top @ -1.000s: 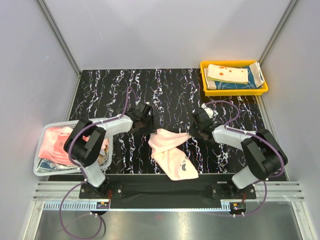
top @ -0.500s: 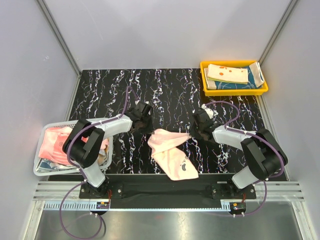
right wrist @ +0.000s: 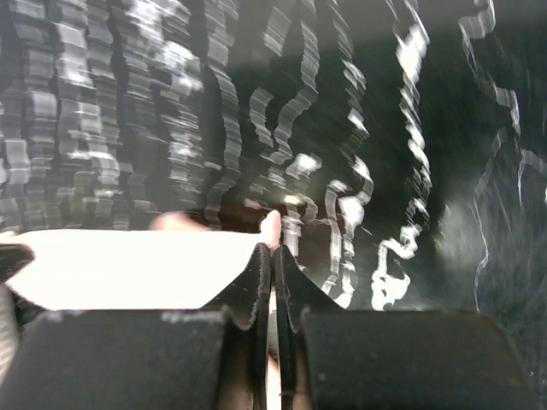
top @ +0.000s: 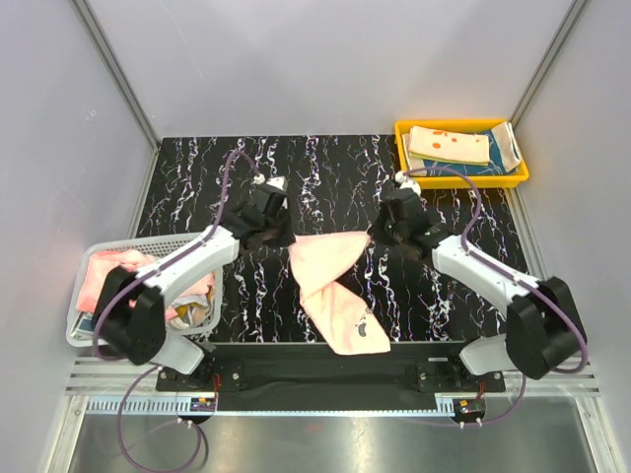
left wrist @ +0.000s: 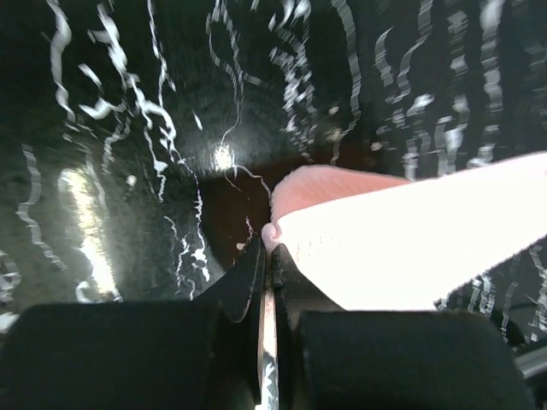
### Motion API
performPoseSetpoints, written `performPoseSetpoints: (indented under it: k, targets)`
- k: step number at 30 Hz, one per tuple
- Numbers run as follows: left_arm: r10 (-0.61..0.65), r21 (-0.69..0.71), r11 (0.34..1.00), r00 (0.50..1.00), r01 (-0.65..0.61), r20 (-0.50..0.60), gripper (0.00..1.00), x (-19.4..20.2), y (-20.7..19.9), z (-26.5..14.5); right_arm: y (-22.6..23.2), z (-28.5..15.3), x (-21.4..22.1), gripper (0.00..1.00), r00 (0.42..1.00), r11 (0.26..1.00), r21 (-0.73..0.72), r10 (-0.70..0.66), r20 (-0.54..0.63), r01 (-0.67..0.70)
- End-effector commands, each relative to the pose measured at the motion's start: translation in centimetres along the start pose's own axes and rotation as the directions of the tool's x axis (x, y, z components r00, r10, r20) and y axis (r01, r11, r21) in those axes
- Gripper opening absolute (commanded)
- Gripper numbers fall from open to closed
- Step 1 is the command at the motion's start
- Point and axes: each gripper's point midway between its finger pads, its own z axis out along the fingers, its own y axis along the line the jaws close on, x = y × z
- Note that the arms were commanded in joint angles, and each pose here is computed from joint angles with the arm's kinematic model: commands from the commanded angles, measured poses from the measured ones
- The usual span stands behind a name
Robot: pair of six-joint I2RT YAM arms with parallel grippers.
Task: Fold and stack the towels
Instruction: Flatten out the crumpled towel
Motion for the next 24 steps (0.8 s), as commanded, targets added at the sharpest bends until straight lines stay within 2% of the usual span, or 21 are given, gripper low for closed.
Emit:
performPoseSetpoints:
  k: [1,6,14,18,24]
  targets:
    - [0.068,0.058,0.995,0.974,-0.082,0.216,0.00,-5.3,-2.6,-6.3,4.0,-4.3,-5.4,0.00,0.988,0.983,-0.139,-0.101,0.120,0.118]
    - [0.113,0.141,0.973,0.914,-0.181,0.389,0.00,-7.5,-5.5,-14.4,8.3,-11.6,-10.3,0.00,0.946,0.927,-0.281,-0.169,0.277,0.248]
    - [0.087,0.304,0.903,0.822,-0.304,0.562,0.00,-8.8,-10.1,-25.7,12.2,-23.1,-14.9,0.00,0.853,0.819,-0.382,-0.227,0.470,0.429]
    - [0.049,0.368,0.865,0.785,-0.343,0.617,0.00,-9.0,-11.3,-30.2,13.5,-28.1,-16.4,0.00,0.816,0.774,-0.414,-0.220,0.534,0.479]
    - [-0.021,0.453,0.811,0.755,-0.371,0.655,0.00,-9.1,-11.9,-35.7,14.2,-32.7,-17.0,0.00,0.803,0.740,-0.461,-0.178,0.568,0.490]
